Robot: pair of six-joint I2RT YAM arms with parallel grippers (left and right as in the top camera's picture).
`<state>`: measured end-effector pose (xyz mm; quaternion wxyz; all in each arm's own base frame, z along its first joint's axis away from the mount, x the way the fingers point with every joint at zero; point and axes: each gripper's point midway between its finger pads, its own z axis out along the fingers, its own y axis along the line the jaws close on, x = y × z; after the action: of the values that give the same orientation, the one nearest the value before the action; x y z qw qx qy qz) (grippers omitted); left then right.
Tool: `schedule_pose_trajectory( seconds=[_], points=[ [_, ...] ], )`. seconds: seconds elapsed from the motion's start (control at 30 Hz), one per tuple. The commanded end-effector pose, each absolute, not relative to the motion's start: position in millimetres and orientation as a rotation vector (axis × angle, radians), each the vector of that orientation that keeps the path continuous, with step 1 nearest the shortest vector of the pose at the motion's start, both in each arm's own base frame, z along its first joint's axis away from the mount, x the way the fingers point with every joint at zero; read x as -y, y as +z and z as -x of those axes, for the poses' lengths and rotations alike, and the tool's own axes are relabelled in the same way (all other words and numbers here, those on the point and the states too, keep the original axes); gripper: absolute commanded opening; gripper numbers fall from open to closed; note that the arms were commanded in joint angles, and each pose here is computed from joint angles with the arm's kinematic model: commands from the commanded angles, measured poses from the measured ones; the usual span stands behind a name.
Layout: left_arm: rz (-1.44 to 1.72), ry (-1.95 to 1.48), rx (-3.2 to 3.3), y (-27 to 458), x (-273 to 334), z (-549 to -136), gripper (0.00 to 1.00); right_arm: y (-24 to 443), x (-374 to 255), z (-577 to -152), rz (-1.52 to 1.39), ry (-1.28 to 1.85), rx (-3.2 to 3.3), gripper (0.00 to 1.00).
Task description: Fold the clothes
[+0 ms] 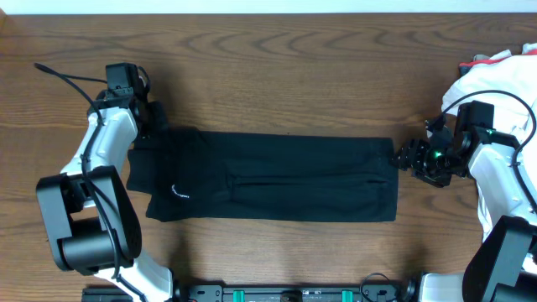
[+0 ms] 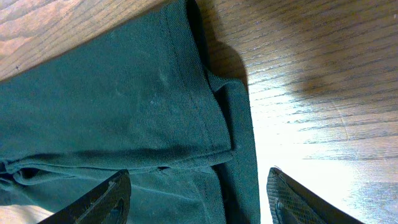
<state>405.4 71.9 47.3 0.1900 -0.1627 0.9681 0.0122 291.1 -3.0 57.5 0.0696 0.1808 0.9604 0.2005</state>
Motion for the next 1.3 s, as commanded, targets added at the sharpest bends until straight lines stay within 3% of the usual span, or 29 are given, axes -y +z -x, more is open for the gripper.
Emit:
schedule_pose_trajectory(
  seconds=[0.0,0.2,0.33,0.7,1.1,1.27],
  points=[
    [0.423,-0.055,-2.733,46.8,-58.8,-404.3,0.65,65.0,4.6,-294.9,-0.537,0.606,-2.86,0.68],
    [0.394,-0.185,-2.777,28.1,-41.1,-404.5,0.7,65.1,5.0,-296.5,-0.534,0.604,-2.854,0.68],
    [0.398,-0.362,-2.753,27.2,-19.9,-411.8,0.69,65.2,5.0,-296.9,-0.532,0.603,-2.853,0.68],
    [0.509,-0.376,-2.753,27.3,-19.1,-409.5,0.64,65.2,5.0,-296.9,-0.532,0.603,-2.853,0.68],
    [0.488,-0.359,-2.623,96.9,-25.7,-416.2,0.64,65.1,4.9,-296.6,-0.533,0.603,-2.854,0.68],
    [0.445,-0.378,-2.681,84.1,-0.2,-409.1,0.64,65.2,5.0,-297.2,-0.532,0.603,-2.852,0.68]
  ],
)
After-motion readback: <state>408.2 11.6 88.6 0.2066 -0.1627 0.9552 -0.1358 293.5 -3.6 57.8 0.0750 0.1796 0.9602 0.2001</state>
